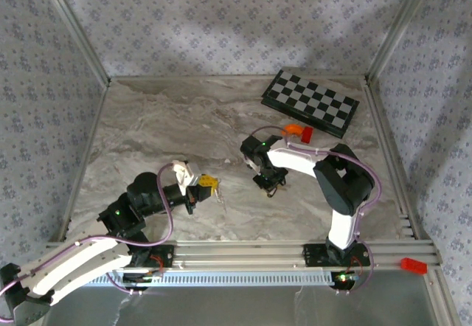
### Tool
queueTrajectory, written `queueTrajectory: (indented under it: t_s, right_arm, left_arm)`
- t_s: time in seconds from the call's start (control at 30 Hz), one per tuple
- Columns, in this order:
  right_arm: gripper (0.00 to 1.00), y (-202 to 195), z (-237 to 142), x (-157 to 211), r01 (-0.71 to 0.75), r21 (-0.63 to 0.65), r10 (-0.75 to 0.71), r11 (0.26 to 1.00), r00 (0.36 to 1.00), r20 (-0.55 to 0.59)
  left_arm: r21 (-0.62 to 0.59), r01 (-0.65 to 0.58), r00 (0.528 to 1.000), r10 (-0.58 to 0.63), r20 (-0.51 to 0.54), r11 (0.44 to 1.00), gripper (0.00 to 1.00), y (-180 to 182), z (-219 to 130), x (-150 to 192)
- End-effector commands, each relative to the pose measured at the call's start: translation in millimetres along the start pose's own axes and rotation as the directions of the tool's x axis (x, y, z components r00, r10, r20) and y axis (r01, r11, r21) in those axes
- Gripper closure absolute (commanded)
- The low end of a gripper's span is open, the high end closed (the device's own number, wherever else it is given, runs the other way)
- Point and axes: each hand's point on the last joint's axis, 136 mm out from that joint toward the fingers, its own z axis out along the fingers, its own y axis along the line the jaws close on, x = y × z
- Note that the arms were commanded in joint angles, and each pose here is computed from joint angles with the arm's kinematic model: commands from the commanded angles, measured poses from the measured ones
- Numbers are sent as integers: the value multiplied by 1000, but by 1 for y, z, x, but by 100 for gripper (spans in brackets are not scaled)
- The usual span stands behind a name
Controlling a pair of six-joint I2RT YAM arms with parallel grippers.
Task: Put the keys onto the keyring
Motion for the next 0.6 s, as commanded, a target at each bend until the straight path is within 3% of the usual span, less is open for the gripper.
queueTrajectory:
  t_s: [0.0,0.57]
  right_arm:
    - [78,-3,5,4,-3,-6,3,1000,1000,-24]
    - [91,3,-13,-3,-42,-94,47,995,998,52]
  left_arm:
    - [3,-6,999,6,43,1000,100,-1,-3,-10]
    - [6,-4,999,3,45,1000,100,-2,-3,-10]
